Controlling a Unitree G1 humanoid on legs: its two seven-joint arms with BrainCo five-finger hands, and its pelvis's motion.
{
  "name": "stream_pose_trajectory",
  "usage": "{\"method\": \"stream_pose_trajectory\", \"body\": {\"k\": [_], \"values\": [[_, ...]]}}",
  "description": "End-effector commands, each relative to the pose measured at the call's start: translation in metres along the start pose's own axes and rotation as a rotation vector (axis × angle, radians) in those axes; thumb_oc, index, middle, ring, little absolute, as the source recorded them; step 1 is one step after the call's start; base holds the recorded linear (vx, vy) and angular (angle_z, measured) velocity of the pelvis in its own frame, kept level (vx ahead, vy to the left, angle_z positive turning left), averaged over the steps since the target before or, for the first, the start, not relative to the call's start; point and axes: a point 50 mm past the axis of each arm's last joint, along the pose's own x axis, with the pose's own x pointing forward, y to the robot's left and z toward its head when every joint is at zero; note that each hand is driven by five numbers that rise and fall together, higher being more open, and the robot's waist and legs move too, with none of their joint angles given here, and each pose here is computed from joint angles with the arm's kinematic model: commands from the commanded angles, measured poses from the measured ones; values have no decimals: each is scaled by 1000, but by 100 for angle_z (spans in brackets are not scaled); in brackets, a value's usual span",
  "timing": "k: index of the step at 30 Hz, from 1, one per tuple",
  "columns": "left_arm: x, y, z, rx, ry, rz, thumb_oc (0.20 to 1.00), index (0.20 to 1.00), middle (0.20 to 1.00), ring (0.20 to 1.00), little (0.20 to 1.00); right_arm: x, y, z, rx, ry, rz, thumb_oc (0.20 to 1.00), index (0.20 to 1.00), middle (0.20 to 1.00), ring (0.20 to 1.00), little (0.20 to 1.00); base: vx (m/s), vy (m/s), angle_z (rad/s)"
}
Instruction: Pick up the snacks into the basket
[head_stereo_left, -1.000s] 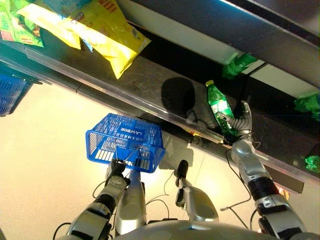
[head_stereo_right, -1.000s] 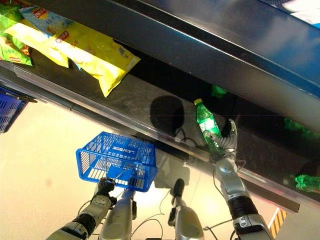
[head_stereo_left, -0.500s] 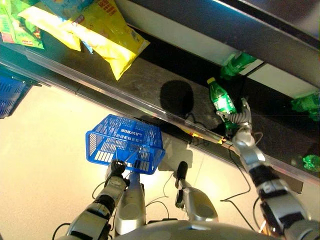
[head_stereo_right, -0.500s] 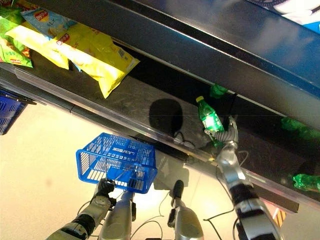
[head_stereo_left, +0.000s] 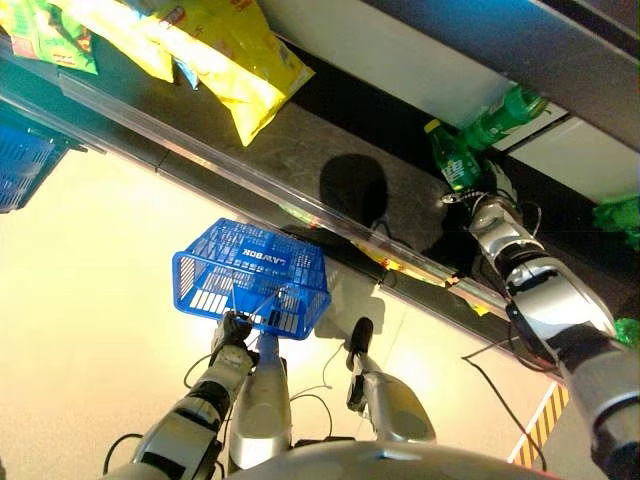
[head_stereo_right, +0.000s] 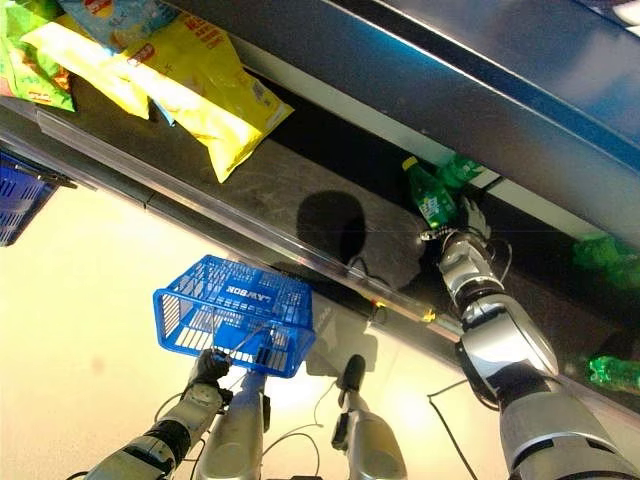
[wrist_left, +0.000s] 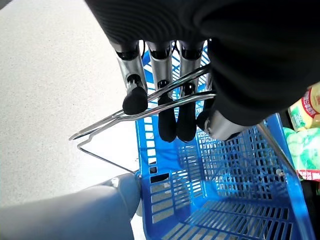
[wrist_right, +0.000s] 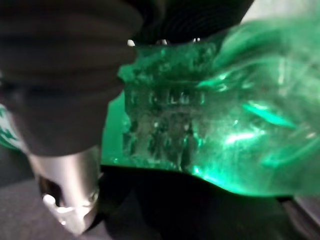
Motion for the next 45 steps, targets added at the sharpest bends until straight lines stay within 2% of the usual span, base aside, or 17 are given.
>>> {"method": "stream_pose_trajectory", "body": {"k": [1,9,12,14,17,18,23,24,27,28,30,31,33,36,40,43,45], "values": [[-1,-5,-3,86,7,3,200,200,200,200,200,-20,49,30,-67,-99,187,200,200,200,200,200,-7,6,7],[-2,-10,-1,84,15,-1,200,200,200,200,200,-27,63,23,-61,-70,209,200,200,200,200,200,-2,4,1],[-3,-12,-2,77,24,-10,200,200,200,200,200,-30,68,13,32,-47,199,200,200,200,200,200,-20,23,0],[-2,-9,-4,58,31,-3,200,200,200,200,200,-33,70,6,186,-32,192,200,200,200,200,200,-3,3,2],[-2,-7,-6,42,38,6,200,200,200,200,200,-35,65,1,301,-51,153,200,200,200,200,200,-1,1,1],[-2,-3,-9,22,46,20,200,200,200,200,200,-40,56,-5,435,-77,107,200,200,200,200,200,0,0,0],[-2,3,-20,-5,76,34,200,200,200,200,200,-52,28,-34,613,-110,5,200,200,200,200,200,3,-14,-4],[-3,6,-29,-12,96,35,200,200,200,200,200,-59,3,-42,704,-183,-48,200,200,200,200,200,9,-28,-5],[-5,6,-38,-7,115,19,200,200,200,200,200,-71,-24,-52,786,-273,-85,200,200,200,200,200,21,-28,-6],[-6,6,-42,1,121,8,200,200,200,200,200,-76,-43,-54,813,-329,-117,200,200,200,200,200,23,-29,-10],[-7,6,-44,5,122,1,200,200,200,200,200,-79,-46,-60,808,-330,-124,200,200,200,200,200,26,-21,-16],[-8,6,-49,5,132,-16,200,200,200,200,200,-86,-63,-64,850,-387,-130,200,200,200,200,200,41,-17,-14],[-8,6,-51,3,141,-26,200,200,200,200,200,-90,-70,-68,852,-400,-134,200,200,200,200,200,53,-33,-14],[-10,4,-58,-4,157,-64,200,200,200,200,200,-100,-92,-79,887,-452,-105,200,200,200,200,200,61,-37,-8],[-12,2,-66,-30,194,-103,200,200,200,200,200,-116,-92,-88,930,-493,35,200,200,200,200,200,58,-48,-4],[-15,0,-76,-68,237,-129,200,200,200,200,200,-133,-79,-97,915,-476,200,200,200,200,200,200,57,-47,-7],[-17,-1,-80,-75,251,-146,200,200,200,200,200,-138,-78,-101,845,-468,233,200,200,200,200,200,36,-34,-7]]}}
